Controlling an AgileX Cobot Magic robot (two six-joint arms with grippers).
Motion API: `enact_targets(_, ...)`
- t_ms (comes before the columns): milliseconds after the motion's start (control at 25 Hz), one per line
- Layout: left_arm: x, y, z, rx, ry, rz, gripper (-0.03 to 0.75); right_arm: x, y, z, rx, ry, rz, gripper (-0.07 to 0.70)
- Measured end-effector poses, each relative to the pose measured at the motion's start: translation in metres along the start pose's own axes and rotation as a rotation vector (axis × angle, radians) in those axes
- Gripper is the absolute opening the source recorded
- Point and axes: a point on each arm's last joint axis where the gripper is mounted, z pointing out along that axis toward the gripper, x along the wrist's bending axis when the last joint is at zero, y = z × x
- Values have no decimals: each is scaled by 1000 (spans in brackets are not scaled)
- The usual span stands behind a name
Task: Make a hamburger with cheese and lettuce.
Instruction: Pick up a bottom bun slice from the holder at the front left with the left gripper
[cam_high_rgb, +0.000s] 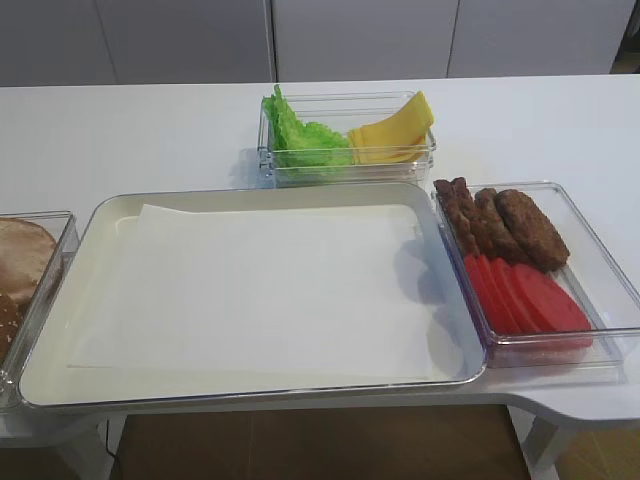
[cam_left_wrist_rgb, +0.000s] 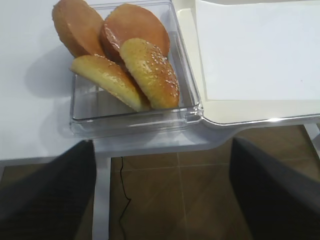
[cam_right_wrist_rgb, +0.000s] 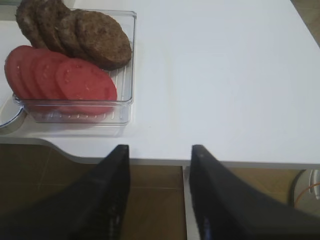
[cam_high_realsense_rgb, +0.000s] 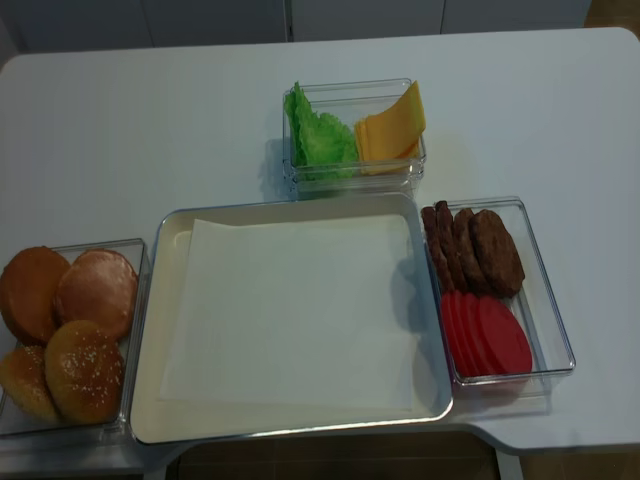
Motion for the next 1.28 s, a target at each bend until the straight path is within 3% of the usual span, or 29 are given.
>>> enact_targets(800, -2, 2, -1, -19, -18, -5, 593, 0, 0, 0, 0, 0, 0, 100)
enact_targets(1000, -6, 16, -13, -138, -58, -18, 587, 0, 0, 0, 0, 0, 0, 43)
enact_targets(1160, -7, 41, -14, -114, -53, -21, 586, 0, 0, 0, 0, 0, 0, 23)
enact_targets(1280, -7, 77, -3, -73, -37, -88, 585, 0, 0, 0, 0, 0, 0, 20)
